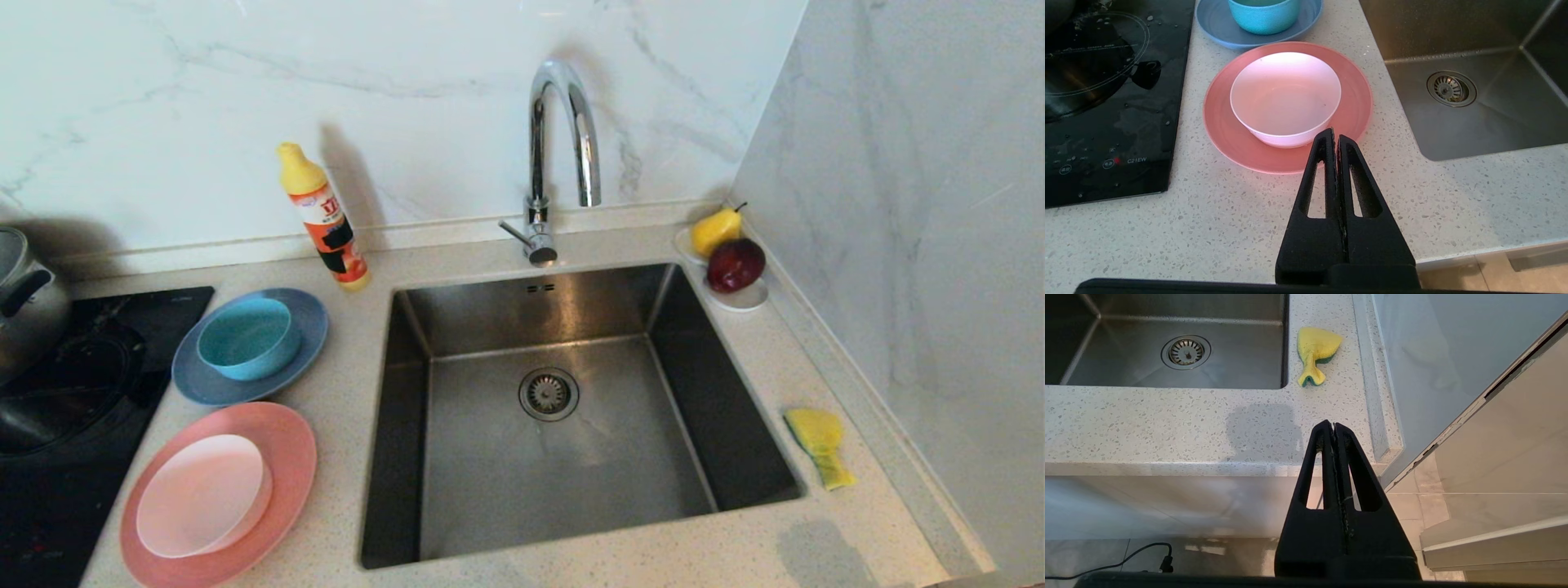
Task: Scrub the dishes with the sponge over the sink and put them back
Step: Grab the dish soap
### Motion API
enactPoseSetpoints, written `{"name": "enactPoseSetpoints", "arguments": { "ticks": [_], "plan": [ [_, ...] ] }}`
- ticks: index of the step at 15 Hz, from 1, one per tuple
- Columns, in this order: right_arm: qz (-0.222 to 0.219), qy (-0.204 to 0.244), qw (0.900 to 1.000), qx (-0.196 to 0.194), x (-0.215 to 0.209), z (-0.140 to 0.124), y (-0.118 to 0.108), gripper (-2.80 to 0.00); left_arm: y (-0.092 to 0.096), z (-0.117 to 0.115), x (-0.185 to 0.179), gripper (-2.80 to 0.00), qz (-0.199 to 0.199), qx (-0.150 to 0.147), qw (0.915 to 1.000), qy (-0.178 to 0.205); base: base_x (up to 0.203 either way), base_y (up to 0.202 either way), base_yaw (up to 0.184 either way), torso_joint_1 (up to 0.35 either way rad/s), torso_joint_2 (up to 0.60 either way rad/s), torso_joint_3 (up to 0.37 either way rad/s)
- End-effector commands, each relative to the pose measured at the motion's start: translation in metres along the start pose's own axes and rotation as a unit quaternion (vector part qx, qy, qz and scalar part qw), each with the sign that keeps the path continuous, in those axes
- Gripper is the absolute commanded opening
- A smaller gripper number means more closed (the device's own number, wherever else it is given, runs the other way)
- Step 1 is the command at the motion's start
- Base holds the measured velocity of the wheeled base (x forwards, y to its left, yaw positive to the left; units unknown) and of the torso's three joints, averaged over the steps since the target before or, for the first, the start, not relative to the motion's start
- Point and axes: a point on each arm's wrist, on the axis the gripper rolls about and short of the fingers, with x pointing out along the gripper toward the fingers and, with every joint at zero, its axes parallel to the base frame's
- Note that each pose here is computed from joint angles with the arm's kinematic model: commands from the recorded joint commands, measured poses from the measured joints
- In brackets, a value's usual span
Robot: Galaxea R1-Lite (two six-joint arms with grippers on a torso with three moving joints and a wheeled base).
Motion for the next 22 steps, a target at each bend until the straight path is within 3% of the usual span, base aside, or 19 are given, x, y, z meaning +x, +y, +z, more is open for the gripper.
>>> {"name": "enactPoseSetpoints", "arguments": {
  "ticks": [1, 18, 20, 22],
  "plan": [
    [0.0, 0.0, 1.0, -0.001, 0.0, 0.0, 0.0, -2.8, 0.0, -0.005, 0.001, -2.8, -0.001, 0.0, 1.0, 0.008, 0.0, 0.0, 0.0, 0.0, 0.0, 0.0],
    [0.0, 0.001, 1.0, -0.001, 0.0, 0.0, 0.0, -2.8, 0.0, -0.001, 0.0, -2.8, 0.01, 0.003, 0.9999, 0.003, 0.0, 0.0, 0.0, 0.0, 0.0, 0.0],
    [0.0, 0.0, 1.0, -0.001, 0.0, 0.0, 0.0, -2.8, 0.002, 0.033, -0.005, -2.8, 0.013, 0.005, 0.9995, -0.027, 0.0, 0.0, 0.0, 0.0, 0.0, 0.0],
    [0.0, 0.0, 1.0, -0.001, 0.0, 0.0, 0.0, -2.8, 0.004, 0.067, 0.003, -2.8, 0.014, 0.005, 0.9999, -0.009, 0.0, 0.0, 0.0, 0.0, 0.0, 0.0]
  ]
}}
